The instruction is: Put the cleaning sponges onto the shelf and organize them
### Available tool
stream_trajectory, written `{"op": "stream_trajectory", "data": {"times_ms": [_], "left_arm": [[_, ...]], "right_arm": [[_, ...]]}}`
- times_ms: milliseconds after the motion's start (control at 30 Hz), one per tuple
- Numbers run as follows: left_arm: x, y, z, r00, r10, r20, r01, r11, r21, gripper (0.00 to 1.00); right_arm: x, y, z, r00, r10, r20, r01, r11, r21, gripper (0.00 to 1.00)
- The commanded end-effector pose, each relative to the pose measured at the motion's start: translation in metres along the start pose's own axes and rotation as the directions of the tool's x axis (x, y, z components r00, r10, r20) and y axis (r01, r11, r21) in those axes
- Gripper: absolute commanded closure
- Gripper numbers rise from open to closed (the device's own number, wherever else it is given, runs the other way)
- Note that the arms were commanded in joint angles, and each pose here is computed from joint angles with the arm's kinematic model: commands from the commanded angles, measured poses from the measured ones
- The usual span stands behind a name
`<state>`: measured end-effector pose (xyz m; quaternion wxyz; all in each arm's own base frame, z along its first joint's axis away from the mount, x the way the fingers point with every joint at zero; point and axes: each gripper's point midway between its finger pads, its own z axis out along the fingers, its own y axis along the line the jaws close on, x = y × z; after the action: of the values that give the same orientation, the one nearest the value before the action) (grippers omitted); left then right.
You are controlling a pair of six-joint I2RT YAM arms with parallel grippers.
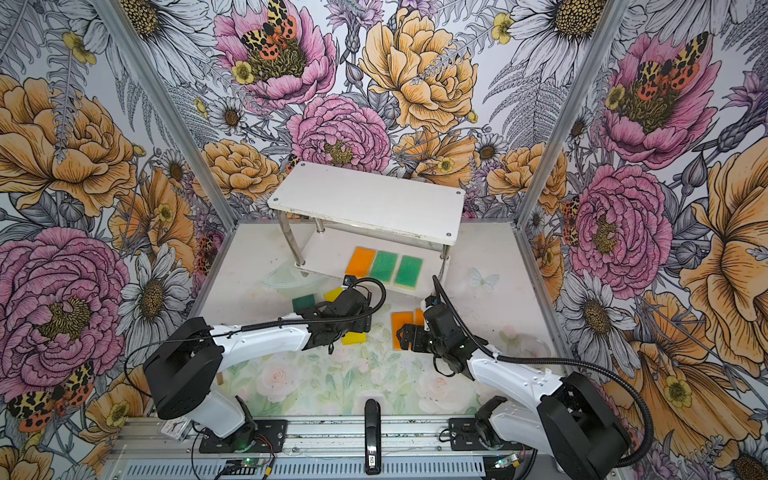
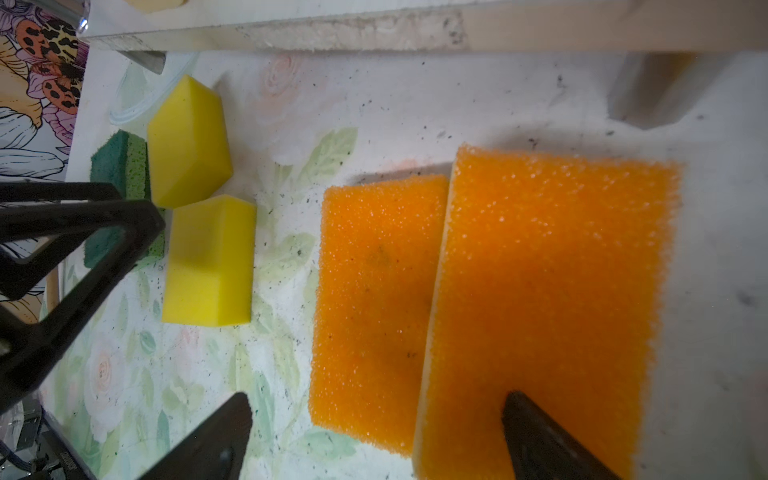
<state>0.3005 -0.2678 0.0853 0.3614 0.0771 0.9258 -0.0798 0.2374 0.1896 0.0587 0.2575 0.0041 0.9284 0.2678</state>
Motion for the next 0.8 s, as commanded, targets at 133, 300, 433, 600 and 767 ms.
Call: {"op": "stream_trajectory", "data": {"times_ms": [133, 300, 433, 600, 767], "left_arm": [[0.003, -0.024, -0.012, 1.000, -0.008, 0.028, 0.007, 0.999, 0.047, 0.11], [0.008, -0.045, -0.018, 1.000, -0.015, 0.026, 0.013, 0.997, 0.076, 0.01], [0.014, -0.051, -0.023, 0.998, -0.060, 0.021, 0.058, 0.994, 0.090, 0.01], [0.014, -0.052, -0.025, 0.995, -0.098, 0.012, 0.096, 0.990, 0.104, 0.01], [0.012, -0.055, -0.029, 0.994, -0.111, 0.016, 0.109, 0.987, 0.118, 0.01]], "right_arm": [[0.001, 0.017, -0.003, 1.000, -0.018, -0.006, 0.017, 0.998, -0.062, 0.04], [-0.002, 0.021, -0.016, 0.999, -0.043, 0.023, 0.045, 0.996, -0.077, 0.03], [-0.005, 0.018, -0.027, 0.998, -0.051, 0.040, 0.054, 0.997, -0.058, 0.02], [-0.006, 0.019, -0.033, 0.997, -0.051, 0.055, 0.055, 0.996, -0.073, 0.02], [-0.002, 0.018, -0.026, 0.998, -0.057, 0.021, 0.058, 0.996, -0.067, 0.02]]}}
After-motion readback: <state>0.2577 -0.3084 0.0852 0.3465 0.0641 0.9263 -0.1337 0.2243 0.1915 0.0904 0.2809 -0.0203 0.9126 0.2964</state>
